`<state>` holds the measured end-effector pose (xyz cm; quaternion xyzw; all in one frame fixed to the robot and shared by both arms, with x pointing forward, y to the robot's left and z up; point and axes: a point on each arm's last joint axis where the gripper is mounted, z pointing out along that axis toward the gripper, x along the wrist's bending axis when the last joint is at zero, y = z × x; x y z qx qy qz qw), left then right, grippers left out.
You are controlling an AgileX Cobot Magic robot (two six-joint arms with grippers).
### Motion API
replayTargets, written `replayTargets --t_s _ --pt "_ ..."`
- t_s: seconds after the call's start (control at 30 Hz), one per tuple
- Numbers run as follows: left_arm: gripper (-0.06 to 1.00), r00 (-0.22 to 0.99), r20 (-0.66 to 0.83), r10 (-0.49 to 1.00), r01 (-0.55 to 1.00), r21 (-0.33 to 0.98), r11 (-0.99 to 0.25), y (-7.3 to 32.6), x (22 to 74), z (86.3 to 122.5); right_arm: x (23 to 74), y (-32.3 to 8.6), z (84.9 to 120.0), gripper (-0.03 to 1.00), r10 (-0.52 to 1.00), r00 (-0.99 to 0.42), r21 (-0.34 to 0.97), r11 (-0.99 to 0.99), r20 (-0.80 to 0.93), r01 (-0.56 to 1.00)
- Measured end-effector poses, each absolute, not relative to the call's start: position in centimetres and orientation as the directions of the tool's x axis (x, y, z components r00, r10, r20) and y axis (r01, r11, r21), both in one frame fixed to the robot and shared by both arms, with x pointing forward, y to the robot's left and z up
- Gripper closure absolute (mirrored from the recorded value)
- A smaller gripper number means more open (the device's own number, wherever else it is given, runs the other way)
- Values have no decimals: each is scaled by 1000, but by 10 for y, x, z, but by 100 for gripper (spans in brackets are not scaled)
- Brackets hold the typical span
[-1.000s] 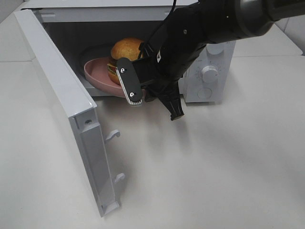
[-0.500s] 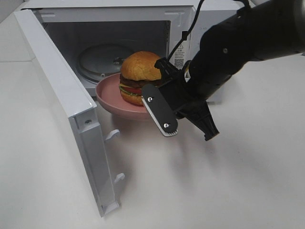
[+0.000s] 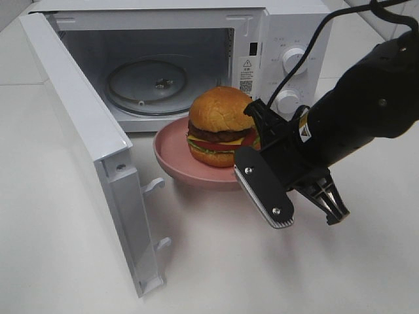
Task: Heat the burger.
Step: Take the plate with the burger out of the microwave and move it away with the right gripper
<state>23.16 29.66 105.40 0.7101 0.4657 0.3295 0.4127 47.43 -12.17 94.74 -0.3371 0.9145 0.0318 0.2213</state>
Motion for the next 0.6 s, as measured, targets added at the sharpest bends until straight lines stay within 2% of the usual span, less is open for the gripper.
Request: replayTargets --t_s 0.3,0.6 --pt "94 349 84 933 389 893 -226 297 232 1054 461 -137 945 88 -588 -703 -116 794 -401 -597" --pt "94 349 84 933 389 893 -226 297 232 1054 443 -155 950 88 -486 -767 -92 863 -419 -497"
